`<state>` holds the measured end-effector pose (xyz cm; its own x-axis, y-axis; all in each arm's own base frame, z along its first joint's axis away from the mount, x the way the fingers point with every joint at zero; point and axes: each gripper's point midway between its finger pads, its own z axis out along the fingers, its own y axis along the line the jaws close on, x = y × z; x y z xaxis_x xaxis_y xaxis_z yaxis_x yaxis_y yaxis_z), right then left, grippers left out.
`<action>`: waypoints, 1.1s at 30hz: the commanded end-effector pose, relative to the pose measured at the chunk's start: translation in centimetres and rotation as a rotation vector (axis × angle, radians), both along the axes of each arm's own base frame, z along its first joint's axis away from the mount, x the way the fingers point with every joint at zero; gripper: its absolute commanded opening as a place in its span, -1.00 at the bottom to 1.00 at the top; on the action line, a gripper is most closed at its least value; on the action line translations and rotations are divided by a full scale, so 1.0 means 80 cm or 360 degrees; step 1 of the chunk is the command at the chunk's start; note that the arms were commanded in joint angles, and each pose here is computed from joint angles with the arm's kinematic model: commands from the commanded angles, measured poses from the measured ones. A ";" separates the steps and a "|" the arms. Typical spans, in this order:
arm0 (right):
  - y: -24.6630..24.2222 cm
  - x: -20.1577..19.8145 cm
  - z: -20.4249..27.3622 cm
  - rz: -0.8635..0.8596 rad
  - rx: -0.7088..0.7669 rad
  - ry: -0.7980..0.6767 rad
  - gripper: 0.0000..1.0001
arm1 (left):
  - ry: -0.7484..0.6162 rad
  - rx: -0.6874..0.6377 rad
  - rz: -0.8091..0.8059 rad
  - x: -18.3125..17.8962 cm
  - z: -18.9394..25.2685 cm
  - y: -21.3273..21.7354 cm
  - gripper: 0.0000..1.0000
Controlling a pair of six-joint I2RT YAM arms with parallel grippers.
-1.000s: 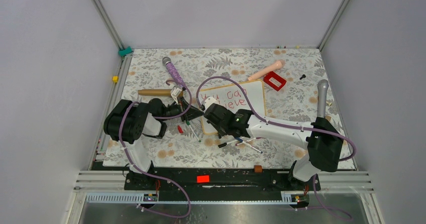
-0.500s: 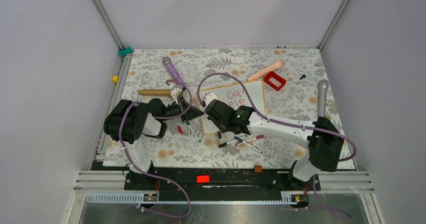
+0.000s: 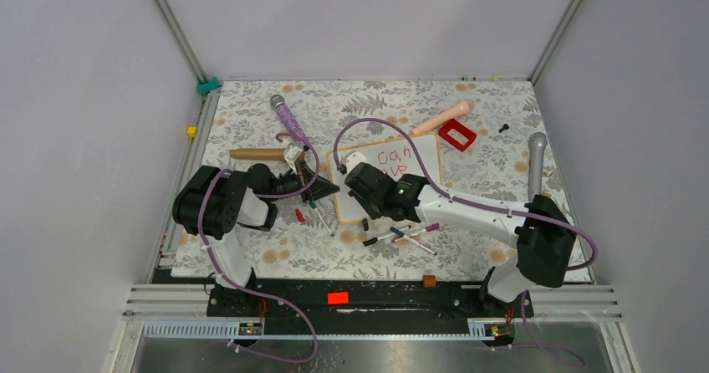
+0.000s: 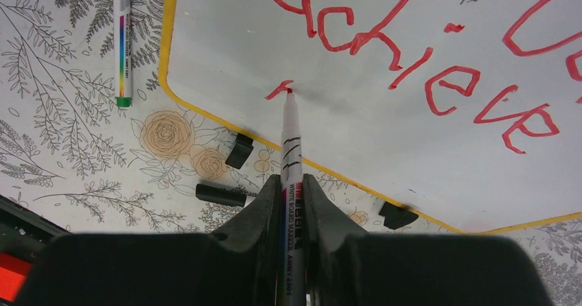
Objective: Write a sentence on the whiteboard
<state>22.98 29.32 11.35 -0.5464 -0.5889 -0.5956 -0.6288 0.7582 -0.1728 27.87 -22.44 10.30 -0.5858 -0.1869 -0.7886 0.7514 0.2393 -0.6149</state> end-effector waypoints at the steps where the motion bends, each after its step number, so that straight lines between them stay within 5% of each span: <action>1: -0.021 0.023 0.002 -0.0150 0.0006 -0.0080 -1.00 | -0.0164 0.0013 -0.0040 -0.002 0.005 -0.002 -0.97; 17: -0.026 0.005 -0.027 -0.0142 -0.0016 0.0040 -1.00 | -0.0169 0.0012 -0.0036 -0.002 0.006 -0.002 -0.97; 33: -0.016 0.041 0.025 -0.0162 0.0013 -0.0116 -1.00 | -0.0167 0.0012 -0.0040 -0.003 0.006 -0.002 -0.97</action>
